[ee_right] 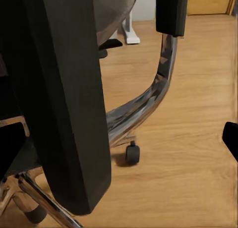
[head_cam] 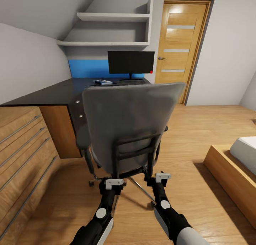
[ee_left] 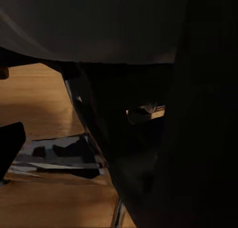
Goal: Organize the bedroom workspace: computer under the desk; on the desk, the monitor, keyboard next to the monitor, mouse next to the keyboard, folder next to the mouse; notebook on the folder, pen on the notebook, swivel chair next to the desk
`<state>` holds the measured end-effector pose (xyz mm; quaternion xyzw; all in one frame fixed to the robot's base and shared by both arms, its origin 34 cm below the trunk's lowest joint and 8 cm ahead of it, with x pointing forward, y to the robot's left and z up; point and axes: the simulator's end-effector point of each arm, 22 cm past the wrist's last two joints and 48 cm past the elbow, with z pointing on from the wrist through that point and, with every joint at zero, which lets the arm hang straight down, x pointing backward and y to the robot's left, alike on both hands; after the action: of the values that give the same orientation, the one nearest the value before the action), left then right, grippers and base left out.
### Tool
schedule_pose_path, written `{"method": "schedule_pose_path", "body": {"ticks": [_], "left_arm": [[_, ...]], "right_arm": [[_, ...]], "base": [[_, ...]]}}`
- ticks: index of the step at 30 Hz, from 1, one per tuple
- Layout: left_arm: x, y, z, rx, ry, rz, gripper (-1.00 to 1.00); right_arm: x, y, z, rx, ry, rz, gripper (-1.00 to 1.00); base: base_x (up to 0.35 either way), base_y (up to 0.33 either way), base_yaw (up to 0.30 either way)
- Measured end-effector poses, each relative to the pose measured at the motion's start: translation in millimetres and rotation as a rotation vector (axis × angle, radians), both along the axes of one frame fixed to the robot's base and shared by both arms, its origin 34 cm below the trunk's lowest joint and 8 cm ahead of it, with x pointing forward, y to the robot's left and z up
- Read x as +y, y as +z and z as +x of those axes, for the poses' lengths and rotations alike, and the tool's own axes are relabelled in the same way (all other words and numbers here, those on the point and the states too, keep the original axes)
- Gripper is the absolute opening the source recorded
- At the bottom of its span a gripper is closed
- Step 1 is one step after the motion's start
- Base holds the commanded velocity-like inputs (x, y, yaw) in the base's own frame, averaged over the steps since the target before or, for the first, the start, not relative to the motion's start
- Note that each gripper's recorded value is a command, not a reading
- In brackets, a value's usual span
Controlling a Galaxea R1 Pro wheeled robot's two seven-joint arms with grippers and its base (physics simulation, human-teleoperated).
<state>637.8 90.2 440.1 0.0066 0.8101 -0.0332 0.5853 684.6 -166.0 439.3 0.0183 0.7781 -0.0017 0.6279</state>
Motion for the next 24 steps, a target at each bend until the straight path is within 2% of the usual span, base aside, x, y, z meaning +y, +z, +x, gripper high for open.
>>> {"method": "schedule_pose_path", "body": {"ticks": [2, 9, 15, 19, 24], "left_arm": [[-6.3, 1.3, -1.0, -0.004, -0.018, 0.007, 1.00], [4.3, 1.5, 1.7, -0.004, 0.009, 0.004, 1.00], [-6.8, 2.9, -0.8, -0.009, -0.020, 0.012, 1.00], [0.5, 1.7, 0.8, -0.005, -0.001, 0.005, 1.00], [-4.8, 2.5, -0.4, -0.007, -0.015, 0.009, 1.00]], "right_arm": [[-6.1, 0.2, -0.3, -0.001, -0.026, -0.001, 1.00], [2.8, 0.2, -0.1, -0.001, 0.012, 0.007, 1.00], [-7.1, 1.2, 0.0, -0.004, -0.030, 0.000, 1.00], [-1.2, 0.3, -0.3, -0.001, -0.005, 0.000, 1.00], [-6.1, 1.4, -0.1, -0.004, -0.026, -0.002, 1.00]], "base": [[0.000, -0.026, 0.000], [0.061, -0.100, 0.000], [0.167, -0.090, 0.000], [0.209, -0.010, 0.000], [0.302, 0.009, 0.000]]}}
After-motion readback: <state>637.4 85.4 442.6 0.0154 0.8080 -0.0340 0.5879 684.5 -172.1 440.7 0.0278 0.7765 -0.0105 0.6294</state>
